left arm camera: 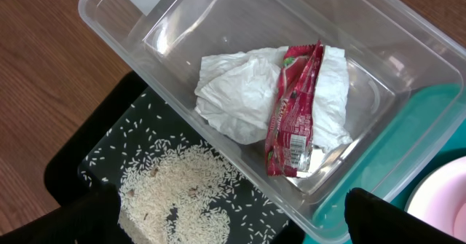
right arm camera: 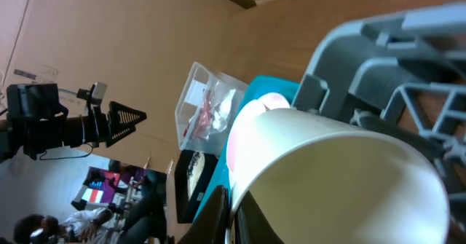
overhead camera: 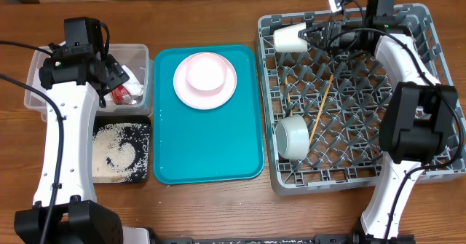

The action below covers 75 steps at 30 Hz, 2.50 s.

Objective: Sort waste into correct bins and load items into the dishwasher
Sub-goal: 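Turn the cup upside down and lower it into the rack, then release the cup and raise the right gripper above the rack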

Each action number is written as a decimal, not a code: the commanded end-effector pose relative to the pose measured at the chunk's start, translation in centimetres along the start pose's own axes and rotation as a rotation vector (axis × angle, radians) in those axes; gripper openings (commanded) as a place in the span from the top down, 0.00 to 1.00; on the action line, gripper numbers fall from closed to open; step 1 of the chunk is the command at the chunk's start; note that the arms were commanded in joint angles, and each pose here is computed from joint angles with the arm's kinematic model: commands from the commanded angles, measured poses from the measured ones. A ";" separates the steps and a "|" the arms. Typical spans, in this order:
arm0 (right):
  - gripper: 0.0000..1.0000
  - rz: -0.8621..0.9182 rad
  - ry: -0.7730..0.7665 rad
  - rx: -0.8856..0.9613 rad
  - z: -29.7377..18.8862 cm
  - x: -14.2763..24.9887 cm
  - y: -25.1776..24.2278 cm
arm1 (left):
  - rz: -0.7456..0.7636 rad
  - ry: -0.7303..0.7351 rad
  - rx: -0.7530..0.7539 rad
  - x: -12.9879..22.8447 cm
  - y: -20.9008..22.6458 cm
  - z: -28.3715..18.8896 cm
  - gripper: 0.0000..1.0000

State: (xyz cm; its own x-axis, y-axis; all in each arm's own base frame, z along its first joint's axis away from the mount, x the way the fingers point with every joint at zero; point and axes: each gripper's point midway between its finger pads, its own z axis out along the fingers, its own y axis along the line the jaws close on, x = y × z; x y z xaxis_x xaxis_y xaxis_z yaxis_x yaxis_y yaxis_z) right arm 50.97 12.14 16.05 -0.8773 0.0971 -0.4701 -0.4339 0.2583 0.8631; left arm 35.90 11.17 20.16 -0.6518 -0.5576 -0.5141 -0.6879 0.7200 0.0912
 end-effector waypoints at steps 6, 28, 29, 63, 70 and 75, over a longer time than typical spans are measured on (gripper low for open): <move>0.95 -0.005 0.015 -0.208 -0.2 0.0 2.9 | -0.032 -0.028 0.024 -0.9 0.0 -1.0 0.00; 0.87 0.117 0.017 0.007 0.6 2.5 -2.4 | -0.032 -0.028 0.024 -0.9 0.0 -1.0 0.00; 0.87 0.118 0.015 0.007 0.5 2.4 -2.4 | -0.032 -0.028 0.024 -0.9 0.0 -1.0 0.00; 0.88 0.127 -0.077 0.628 -8.1 0.6 0.8 | -0.032 -0.028 0.024 -0.9 0.0 -1.0 0.00; 0.88 -0.087 -0.072 0.857 -5.5 -0.4 4.9 | -0.032 -0.028 0.024 -0.9 -0.1 -1.0 0.00; 0.88 -0.218 -0.051 1.036 -2.5 -0.6 4.6 | -0.032 -0.028 0.024 -0.9 0.0 -1.0 0.00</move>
State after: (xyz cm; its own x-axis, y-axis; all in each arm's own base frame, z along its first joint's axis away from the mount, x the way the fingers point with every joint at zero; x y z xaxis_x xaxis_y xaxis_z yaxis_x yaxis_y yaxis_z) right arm 47.83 12.03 21.71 -0.8052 0.0225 -0.5926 -0.2496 0.8936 0.3731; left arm 35.92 11.13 20.16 -0.6520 -0.5581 -0.5132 -0.6872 0.7210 0.0890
